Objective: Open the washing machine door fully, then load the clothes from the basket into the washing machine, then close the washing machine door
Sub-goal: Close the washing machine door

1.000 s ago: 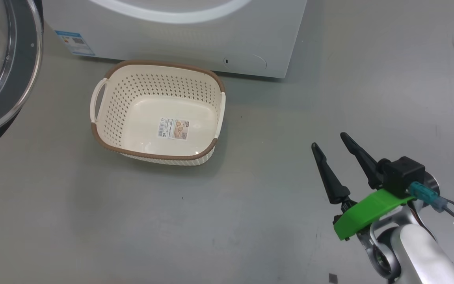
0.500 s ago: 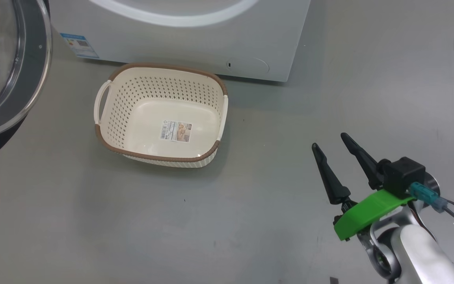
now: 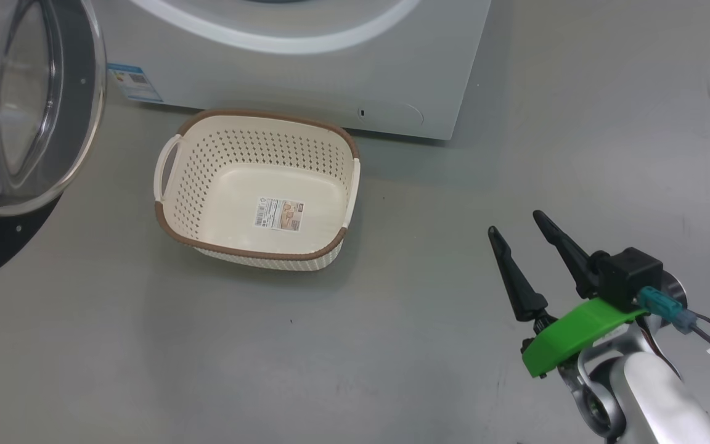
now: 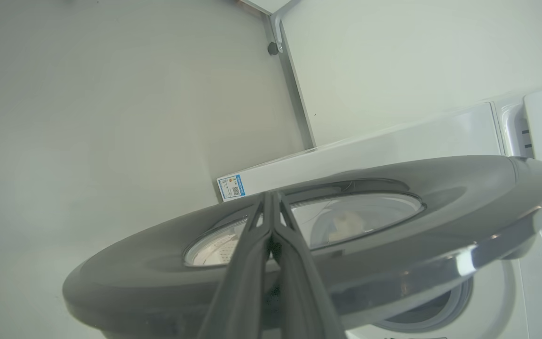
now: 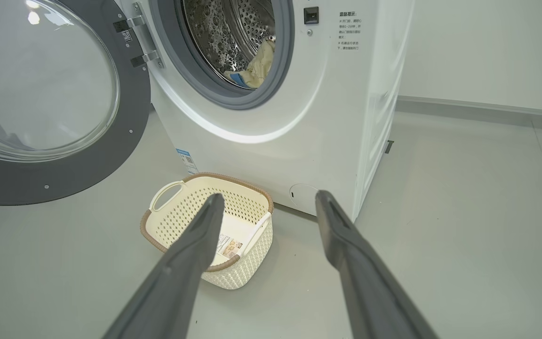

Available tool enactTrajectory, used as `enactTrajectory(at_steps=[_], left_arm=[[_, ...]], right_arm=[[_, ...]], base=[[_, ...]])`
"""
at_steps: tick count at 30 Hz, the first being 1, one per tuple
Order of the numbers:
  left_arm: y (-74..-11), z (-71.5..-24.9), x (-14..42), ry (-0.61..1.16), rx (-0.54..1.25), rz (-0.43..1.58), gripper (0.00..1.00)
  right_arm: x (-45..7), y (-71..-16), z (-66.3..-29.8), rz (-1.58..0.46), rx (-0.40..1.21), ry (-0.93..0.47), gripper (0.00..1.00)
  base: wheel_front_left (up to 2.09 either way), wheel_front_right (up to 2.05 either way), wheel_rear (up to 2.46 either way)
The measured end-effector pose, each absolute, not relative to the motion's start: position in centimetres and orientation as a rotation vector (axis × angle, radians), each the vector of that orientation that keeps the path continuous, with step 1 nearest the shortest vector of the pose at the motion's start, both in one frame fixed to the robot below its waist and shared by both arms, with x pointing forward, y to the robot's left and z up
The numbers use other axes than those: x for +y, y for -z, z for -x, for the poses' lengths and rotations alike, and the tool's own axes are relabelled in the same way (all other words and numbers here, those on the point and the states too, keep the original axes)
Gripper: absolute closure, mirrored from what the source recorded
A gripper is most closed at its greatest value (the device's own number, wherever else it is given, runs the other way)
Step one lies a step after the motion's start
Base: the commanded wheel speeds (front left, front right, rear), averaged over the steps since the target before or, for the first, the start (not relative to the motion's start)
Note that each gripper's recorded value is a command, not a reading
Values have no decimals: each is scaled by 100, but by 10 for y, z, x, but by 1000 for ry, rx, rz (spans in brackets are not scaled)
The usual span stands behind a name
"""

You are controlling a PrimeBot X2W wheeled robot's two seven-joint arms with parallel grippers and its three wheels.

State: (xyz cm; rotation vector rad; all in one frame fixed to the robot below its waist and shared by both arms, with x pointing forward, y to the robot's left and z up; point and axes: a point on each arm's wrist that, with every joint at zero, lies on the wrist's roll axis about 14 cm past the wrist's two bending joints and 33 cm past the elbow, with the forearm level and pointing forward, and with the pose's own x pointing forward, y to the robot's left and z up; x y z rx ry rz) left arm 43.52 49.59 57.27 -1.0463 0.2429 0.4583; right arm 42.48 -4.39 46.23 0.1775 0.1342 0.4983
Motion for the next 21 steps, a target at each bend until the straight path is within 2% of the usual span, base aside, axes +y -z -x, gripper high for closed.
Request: enactTrajectory(at_steps=[8,21], left_arm=[[-573,-437,456,-264,353,1076,100],[-561,-426,379,14,524,1011,100]], right_arm=[[-42,-472,-422,-176,107,-502,0],[-32,-485,-415,-183,75,-520,0]], base=[[0,0,0],[0,0,0]])
